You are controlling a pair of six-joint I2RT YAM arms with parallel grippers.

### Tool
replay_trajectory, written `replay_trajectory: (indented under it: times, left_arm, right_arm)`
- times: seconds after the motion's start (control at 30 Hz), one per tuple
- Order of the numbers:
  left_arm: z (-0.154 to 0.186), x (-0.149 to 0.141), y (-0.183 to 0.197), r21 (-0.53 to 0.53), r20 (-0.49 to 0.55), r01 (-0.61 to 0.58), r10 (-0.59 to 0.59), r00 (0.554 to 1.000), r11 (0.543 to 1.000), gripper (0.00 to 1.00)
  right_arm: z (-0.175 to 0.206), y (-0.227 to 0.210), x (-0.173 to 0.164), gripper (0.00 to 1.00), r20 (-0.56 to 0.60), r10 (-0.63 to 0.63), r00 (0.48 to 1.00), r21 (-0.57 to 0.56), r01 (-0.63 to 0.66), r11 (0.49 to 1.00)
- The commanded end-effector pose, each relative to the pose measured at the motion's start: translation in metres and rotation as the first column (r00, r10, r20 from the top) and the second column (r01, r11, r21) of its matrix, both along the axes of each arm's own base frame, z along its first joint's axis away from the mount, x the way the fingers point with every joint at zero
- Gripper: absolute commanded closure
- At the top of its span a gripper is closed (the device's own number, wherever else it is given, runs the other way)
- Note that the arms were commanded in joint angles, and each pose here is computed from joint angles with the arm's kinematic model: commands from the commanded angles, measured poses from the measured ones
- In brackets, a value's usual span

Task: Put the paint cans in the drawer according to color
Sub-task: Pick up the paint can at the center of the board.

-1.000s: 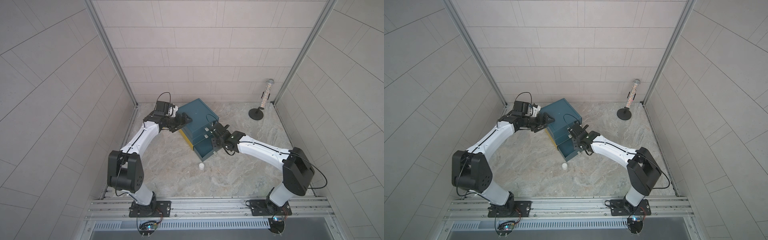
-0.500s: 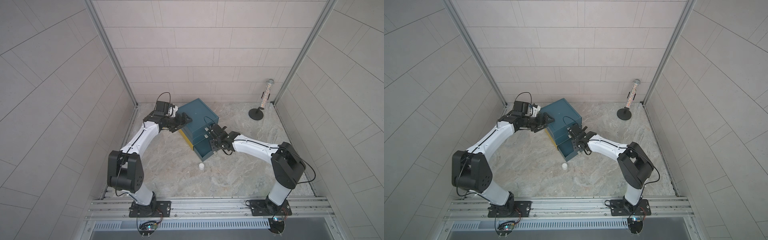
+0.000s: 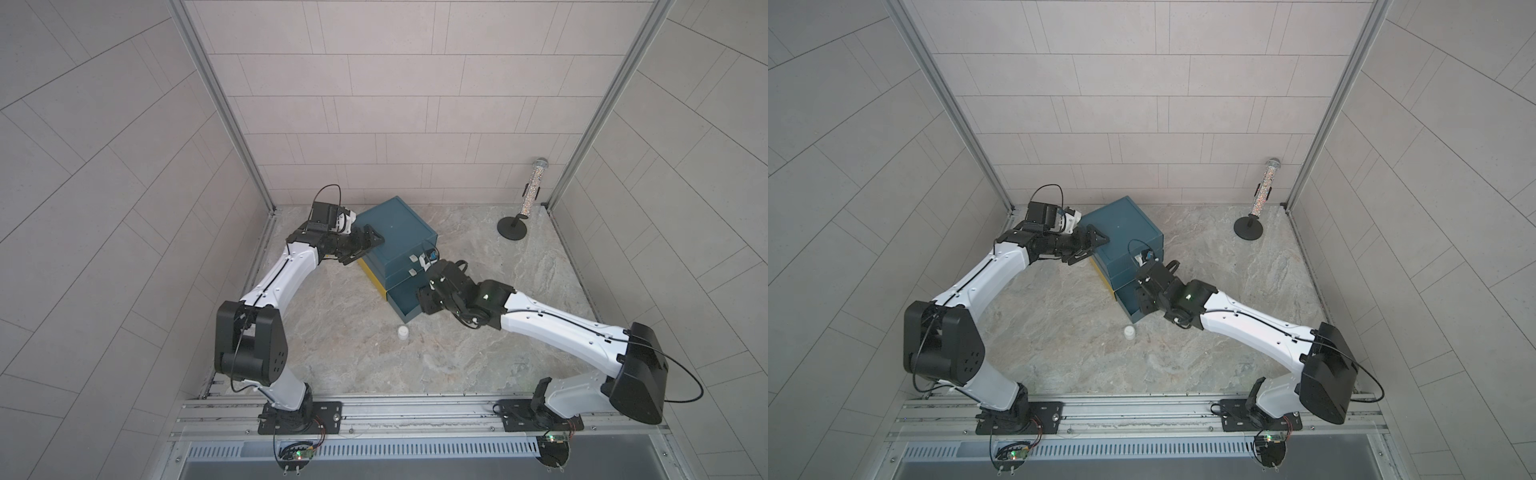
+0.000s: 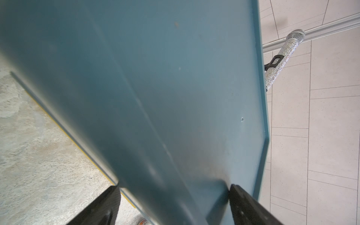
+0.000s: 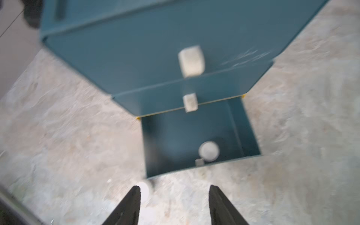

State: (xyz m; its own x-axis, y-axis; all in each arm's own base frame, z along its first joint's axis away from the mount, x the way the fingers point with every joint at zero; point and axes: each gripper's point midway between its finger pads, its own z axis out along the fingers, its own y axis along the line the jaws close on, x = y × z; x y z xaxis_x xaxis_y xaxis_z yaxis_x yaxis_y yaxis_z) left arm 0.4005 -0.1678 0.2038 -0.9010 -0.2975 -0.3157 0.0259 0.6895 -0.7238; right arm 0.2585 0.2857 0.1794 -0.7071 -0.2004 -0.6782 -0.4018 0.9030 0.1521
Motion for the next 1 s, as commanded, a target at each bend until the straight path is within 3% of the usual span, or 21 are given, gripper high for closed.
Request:
replay_trajectory:
  times: [0.0,0.23,0.57,0.83,0.97]
  left_arm:
    - [-0.031,-0.010,0.009,0.069,-0.107,-0.017,0.024,0.994,0.997,0.07]
    - [-0.032,-0.010,0.009,0.072,-0.109,-0.016,0.024,0.994,0.997,0.07]
    - [-0.029,-0.011,0.008,0.070,-0.101,-0.013,0.020,0.995,0.997,0.07]
    - [-0.028,-0.011,0.008,0.066,-0.101,-0.013,0.020,0.995,0.998,0.07]
    - [-0.028,-0.011,0.008,0.067,-0.100,-0.015,0.022,0.995,0.998,0.07]
  right_arm:
    - [-0.032,0.008,-0.027,0.38,-0.060,-0.032,0.998,0.003,0.032,0.999]
    - [-0.070,0.039,-0.044,0.30,-0.164,-0.035,0.986,0.043,0.043,0.998]
    - [-0.110,0.059,-0.042,0.30,-0.222,-0.037,0.974,-0.012,0.035,0.999]
    - [-0.132,0.064,-0.029,0.37,-0.204,-0.062,0.977,-0.083,0.046,0.996]
    - [-0.138,0.064,-0.026,0.45,-0.206,-0.067,0.976,-0.107,0.046,0.993]
